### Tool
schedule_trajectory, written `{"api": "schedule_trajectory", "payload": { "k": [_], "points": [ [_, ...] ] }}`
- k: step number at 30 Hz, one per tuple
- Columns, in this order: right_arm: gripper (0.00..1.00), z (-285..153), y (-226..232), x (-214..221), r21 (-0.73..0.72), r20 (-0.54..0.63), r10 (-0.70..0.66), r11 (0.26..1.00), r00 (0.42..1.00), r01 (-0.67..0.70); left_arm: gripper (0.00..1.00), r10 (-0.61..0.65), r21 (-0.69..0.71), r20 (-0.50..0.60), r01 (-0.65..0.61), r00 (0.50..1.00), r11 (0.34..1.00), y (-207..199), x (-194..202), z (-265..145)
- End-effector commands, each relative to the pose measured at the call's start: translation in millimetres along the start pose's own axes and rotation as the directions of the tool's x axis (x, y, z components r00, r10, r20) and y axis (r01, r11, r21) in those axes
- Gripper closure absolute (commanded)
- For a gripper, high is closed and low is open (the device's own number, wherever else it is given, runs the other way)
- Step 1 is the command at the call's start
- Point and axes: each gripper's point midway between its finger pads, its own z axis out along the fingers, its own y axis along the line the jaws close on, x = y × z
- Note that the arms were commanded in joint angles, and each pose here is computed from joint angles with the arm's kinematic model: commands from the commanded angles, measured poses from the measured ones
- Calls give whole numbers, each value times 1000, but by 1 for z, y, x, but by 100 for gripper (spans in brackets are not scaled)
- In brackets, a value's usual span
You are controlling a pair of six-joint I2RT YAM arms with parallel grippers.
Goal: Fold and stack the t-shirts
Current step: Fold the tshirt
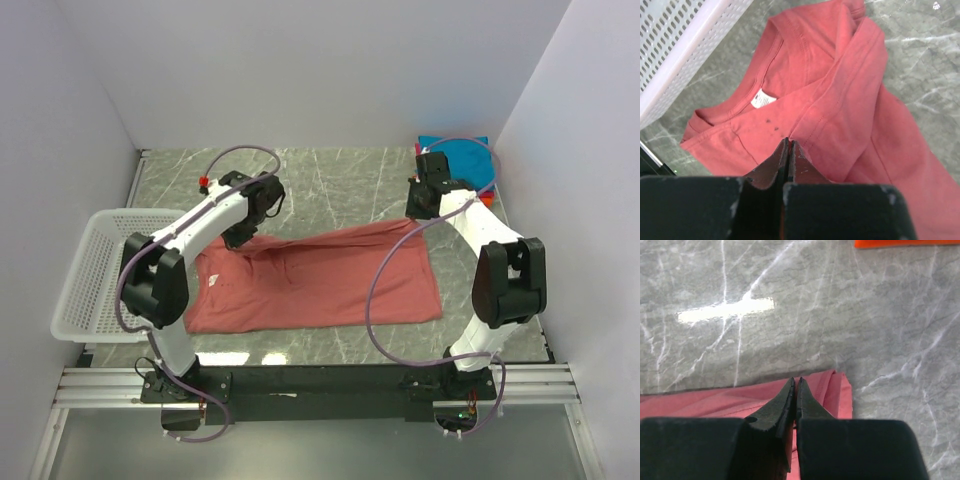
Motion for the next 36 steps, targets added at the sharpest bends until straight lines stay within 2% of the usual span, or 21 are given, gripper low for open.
{"api": "schedule_trajectory", "payload": {
  "k": [1, 12, 21, 22, 26, 27, 28, 29, 30, 31, 33, 34, 36],
  "points": [
    [100, -14, 4, -7, -30, 42, -25, 999, 999, 26, 99, -37, -2, 0, 37, 999, 999, 24, -1, -15],
    [100, -18, -1, 11, -20, 29, -13, 1000, 999, 14, 99, -69, -18, -49, 68, 996, 998, 53, 26, -14],
    [100, -28, -17, 41, 27, 18, 31, 999, 999, -32, 97, 9, -33, -110, -13, 994, 999, 53, 68, -2],
    [100, -29, -19, 44, 34, 16, 38, 999, 999, -39, 91, 13, -14, -116, -15, 993, 1000, 49, 71, -1],
    [97, -34, -26, 65, 49, -2, 64, 997, 998, -64, 77, 37, 16, -141, -35, 989, 999, 50, 81, -2],
    [93, -35, -28, 71, 61, -7, 84, 995, 996, -84, 72, 52, 35, -146, -47, 988, 998, 53, 85, -5],
    [88, -34, -37, 86, 100, -31, 94, 991, 995, -91, 64, 73, 54, -167, -65, 983, 996, 53, 90, -7],
    [68, -39, -39, 90, 104, -26, 106, 989, 994, -103, 57, 90, 90, -175, -75, 980, 993, 50, 94, -10],
    [61, -38, -45, 107, 123, -51, 125, 985, 991, -118, 50, 121, 116, -183, -101, 976, 988, 54, 102, -13],
    [58, -40, -45, 110, 115, -39, 133, 985, 990, -127, 41, 134, 130, -198, -109, 971, 985, 56, 107, -15],
    [52, -48, -46, 116, 100, -19, 154, 983, 988, -151, 32, 141, 143, -200, -113, 970, 983, 62, 109, -15],
    [47, -51, -46, 116, 96, -14, 163, 982, 986, -161, 23, 136, 146, -186, -109, 973, 983, 62, 106, -16],
    [43, -59, -42, 108, 73, 17, 176, 982, 984, -177, 19, 130, 178, -160, -101, 978, 979, 53, 99, -16]
  ]
}}
